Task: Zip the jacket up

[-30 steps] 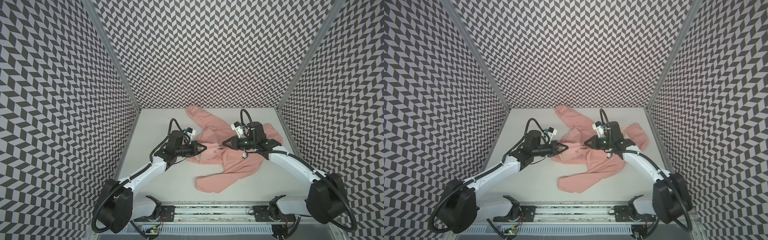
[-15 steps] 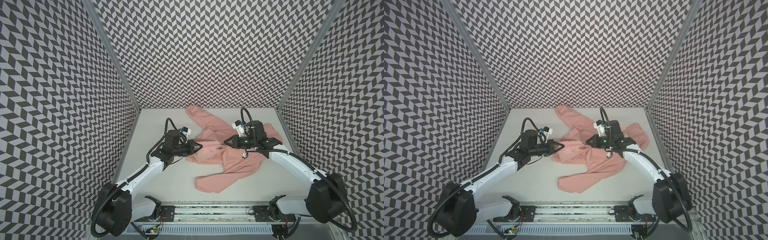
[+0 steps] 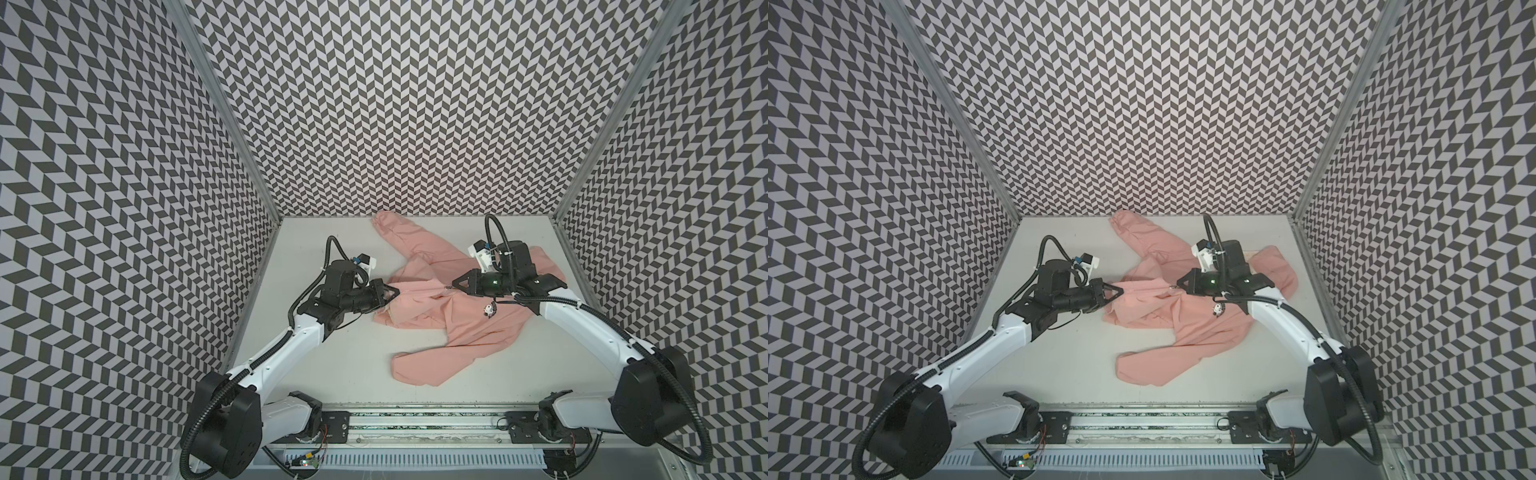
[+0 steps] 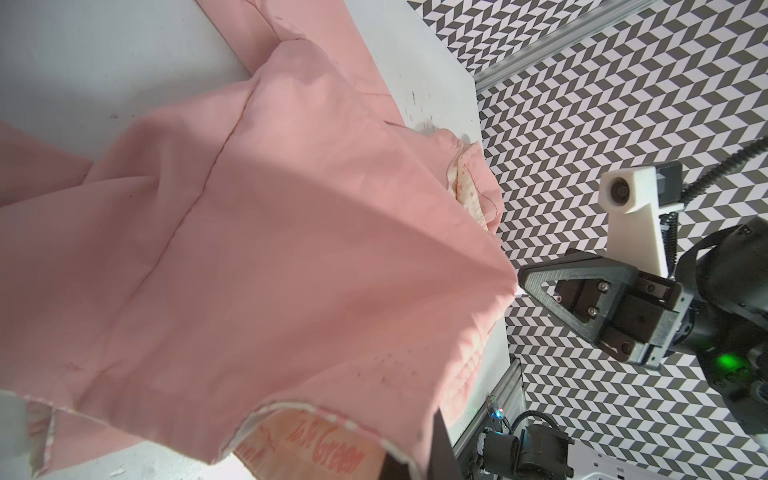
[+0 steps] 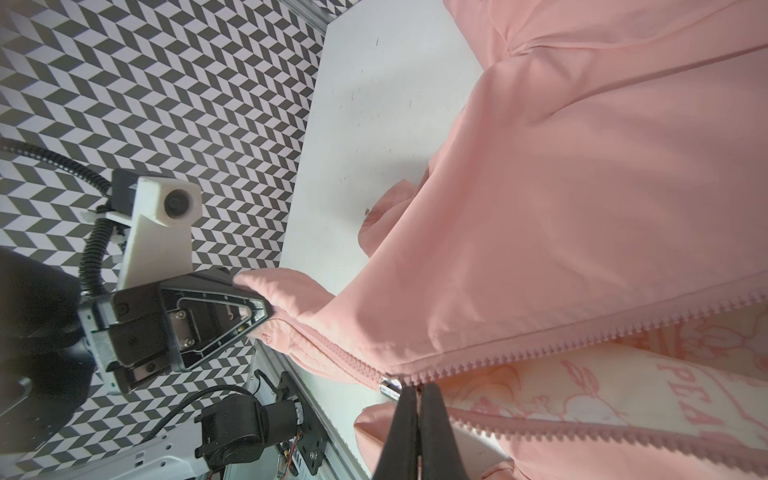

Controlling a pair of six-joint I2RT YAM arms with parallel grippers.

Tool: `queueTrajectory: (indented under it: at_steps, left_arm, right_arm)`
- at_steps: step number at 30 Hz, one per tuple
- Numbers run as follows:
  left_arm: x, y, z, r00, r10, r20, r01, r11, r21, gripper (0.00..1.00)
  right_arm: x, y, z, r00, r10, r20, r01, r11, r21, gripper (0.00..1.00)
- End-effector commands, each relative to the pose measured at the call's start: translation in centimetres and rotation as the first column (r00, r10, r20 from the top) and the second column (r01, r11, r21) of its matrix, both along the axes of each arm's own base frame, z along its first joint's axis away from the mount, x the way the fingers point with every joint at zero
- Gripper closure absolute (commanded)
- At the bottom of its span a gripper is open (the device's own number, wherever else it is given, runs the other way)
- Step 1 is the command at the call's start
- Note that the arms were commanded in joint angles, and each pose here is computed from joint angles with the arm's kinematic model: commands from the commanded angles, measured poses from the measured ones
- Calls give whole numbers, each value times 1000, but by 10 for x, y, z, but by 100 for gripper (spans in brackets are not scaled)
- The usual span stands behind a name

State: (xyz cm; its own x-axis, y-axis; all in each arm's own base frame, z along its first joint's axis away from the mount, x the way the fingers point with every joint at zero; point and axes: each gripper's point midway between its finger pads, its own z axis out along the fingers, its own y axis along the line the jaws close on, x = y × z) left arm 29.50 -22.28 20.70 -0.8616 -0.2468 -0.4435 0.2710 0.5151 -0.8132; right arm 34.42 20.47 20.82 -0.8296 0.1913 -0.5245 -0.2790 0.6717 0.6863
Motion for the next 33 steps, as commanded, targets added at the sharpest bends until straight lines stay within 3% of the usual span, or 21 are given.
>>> queueTrajectory:
  at_steps: [1, 33]
  left_arm:
    - [7, 13, 0, 998, 58, 18, -58, 998, 35, 100]
    - [23, 71, -20, 959, 281, -23, -276, 953, 128, 100]
  right_arm:
    - [8, -15, 6, 998, -43, 39, 45, 998, -42, 100]
    - [43, -66, 10, 973, -225, 50, 228, 972, -57, 100]
